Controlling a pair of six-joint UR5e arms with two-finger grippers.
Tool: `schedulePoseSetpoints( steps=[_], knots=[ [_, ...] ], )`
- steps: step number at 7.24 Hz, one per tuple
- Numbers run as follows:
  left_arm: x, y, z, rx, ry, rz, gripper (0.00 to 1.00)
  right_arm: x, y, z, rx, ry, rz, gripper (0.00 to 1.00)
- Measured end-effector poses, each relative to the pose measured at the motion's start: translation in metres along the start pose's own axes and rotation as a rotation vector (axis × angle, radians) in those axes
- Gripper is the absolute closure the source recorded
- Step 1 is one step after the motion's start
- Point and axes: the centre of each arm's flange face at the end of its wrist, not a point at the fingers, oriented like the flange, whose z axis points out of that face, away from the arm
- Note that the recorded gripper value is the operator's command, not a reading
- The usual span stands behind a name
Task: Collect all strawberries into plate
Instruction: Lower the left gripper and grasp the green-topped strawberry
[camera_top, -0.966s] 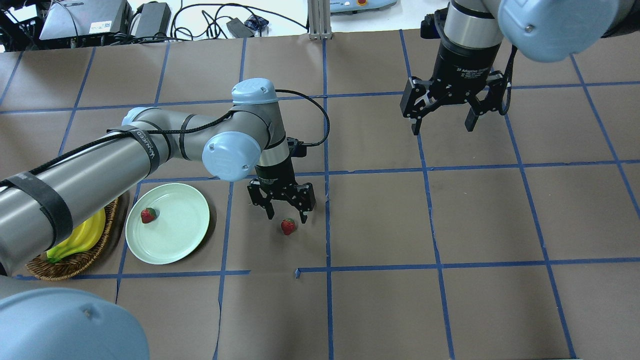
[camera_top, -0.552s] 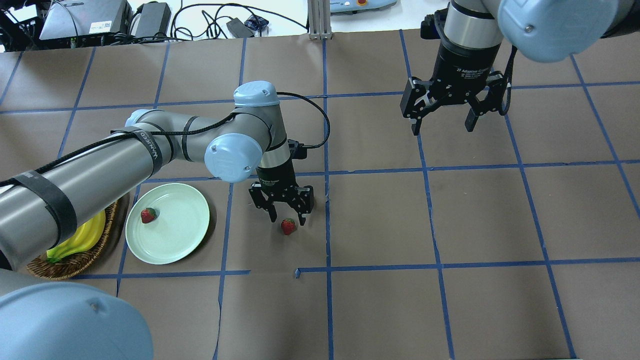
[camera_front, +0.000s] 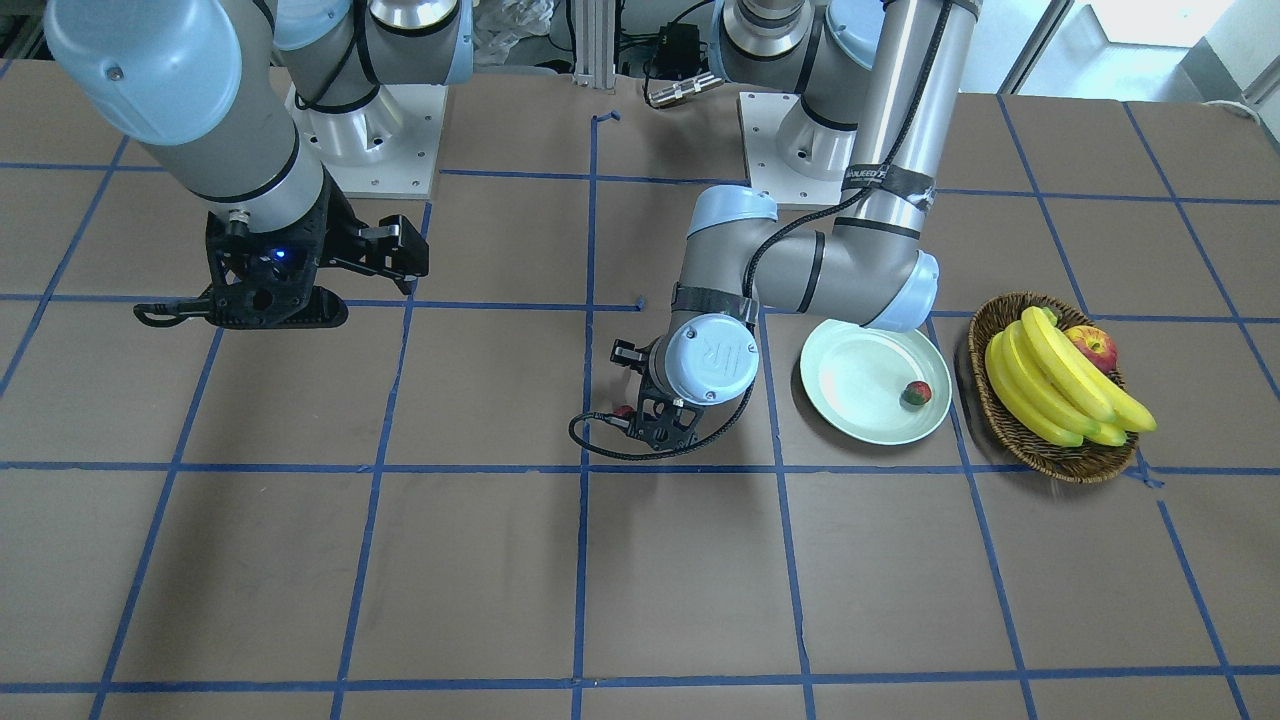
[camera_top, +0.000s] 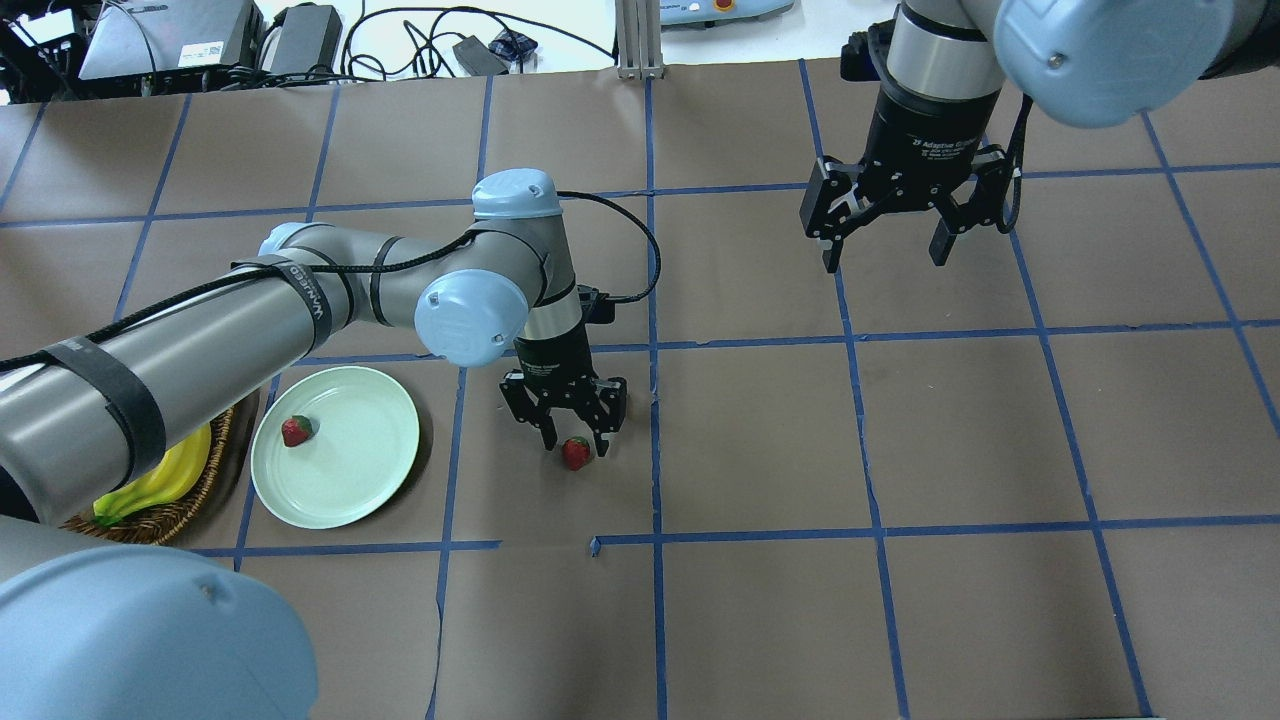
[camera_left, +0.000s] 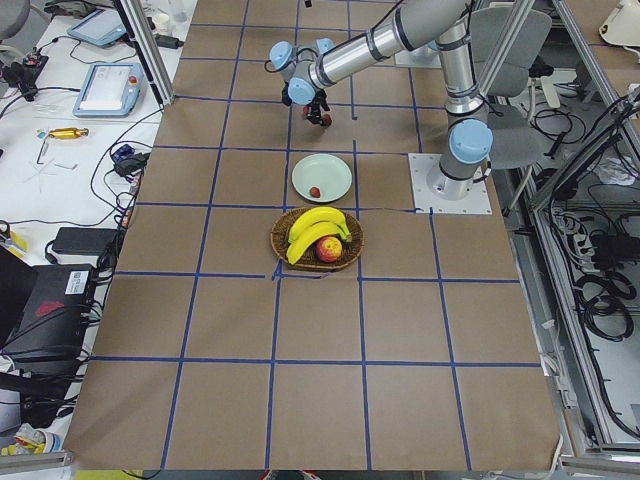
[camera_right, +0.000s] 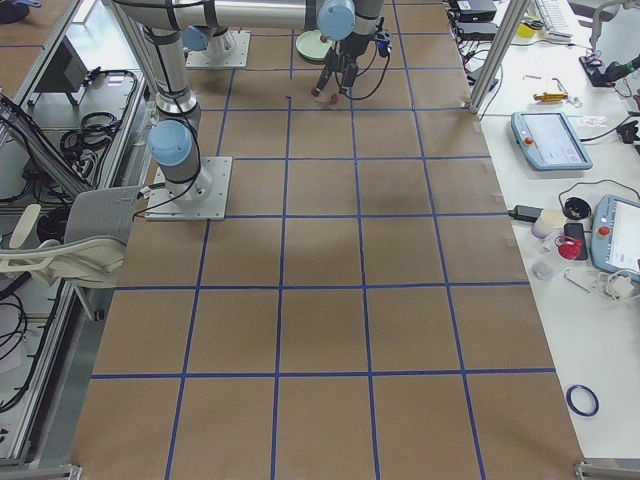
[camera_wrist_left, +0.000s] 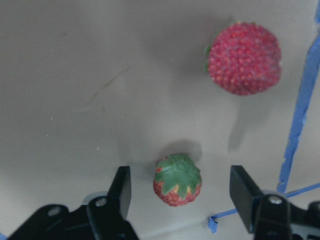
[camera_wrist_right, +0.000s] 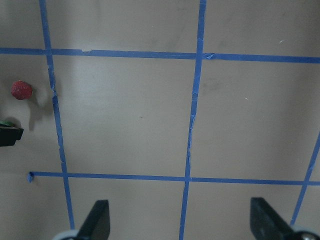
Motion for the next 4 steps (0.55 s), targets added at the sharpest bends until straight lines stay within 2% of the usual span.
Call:
schedulePoseSetpoints(
  steps=[2, 4],
  knots=[
    [0.000, 0.000, 0.000, 0.000, -0.005, 0.005, 1.00, 0.000, 0.000, 0.000, 0.000, 0.000, 0.000, 0.00],
    [0.000, 0.005, -0.018, 0.029, -0.025, 0.012, 1.00, 0.000, 0.000, 0.000, 0.000, 0.000, 0.000, 0.00]
  ],
)
